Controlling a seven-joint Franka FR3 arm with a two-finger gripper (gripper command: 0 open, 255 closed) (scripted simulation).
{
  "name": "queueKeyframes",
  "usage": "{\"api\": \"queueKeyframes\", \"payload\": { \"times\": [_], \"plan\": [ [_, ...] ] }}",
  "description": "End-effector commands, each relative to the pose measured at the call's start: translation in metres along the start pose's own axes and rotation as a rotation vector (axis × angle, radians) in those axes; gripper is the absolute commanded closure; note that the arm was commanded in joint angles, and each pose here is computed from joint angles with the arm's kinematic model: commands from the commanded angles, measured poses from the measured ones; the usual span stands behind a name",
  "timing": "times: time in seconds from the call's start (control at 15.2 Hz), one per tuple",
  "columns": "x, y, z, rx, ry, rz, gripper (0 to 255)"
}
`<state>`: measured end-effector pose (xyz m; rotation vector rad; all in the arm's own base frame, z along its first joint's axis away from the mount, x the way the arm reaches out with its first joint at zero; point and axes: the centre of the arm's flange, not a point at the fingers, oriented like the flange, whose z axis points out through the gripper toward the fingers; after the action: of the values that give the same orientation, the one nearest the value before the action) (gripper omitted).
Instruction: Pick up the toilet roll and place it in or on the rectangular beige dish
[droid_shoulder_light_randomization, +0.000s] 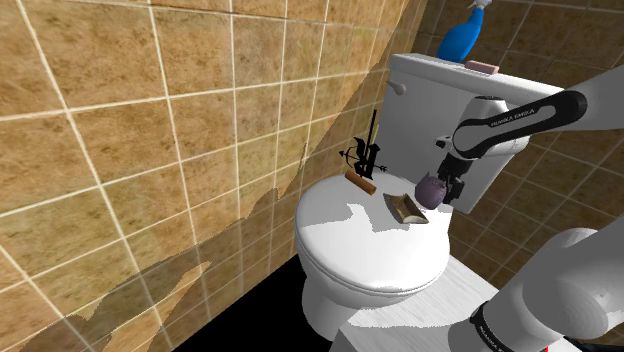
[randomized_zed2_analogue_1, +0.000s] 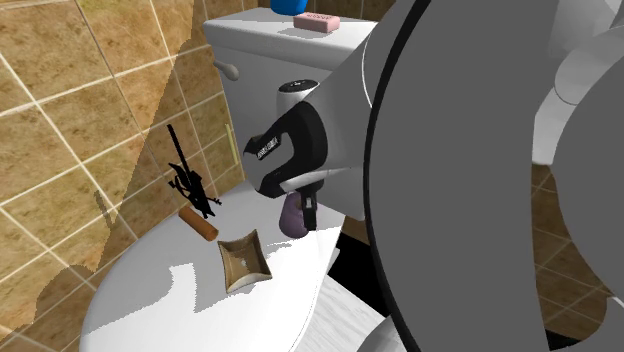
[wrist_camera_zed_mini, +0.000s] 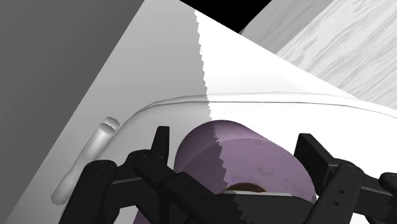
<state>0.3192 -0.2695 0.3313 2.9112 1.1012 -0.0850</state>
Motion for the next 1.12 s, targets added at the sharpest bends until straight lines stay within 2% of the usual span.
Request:
{"api": "queueKeyframes", "payload": {
  "times": [0.0,0.33,0.4,1.06],
  "plan": [
    [0.0001,-0.0001,0.0023,-0.001,0.0,0.0,0],
    [0.0001,-0.0001,0.0023,-0.001,0.0,0.0,0],
    [0.0001,-0.0001,0.0023,-0.001,0.0,0.0,255],
    [-0.0002,0.0,-0.003,-0.001,0.0,0.0,255]
  ]
}}
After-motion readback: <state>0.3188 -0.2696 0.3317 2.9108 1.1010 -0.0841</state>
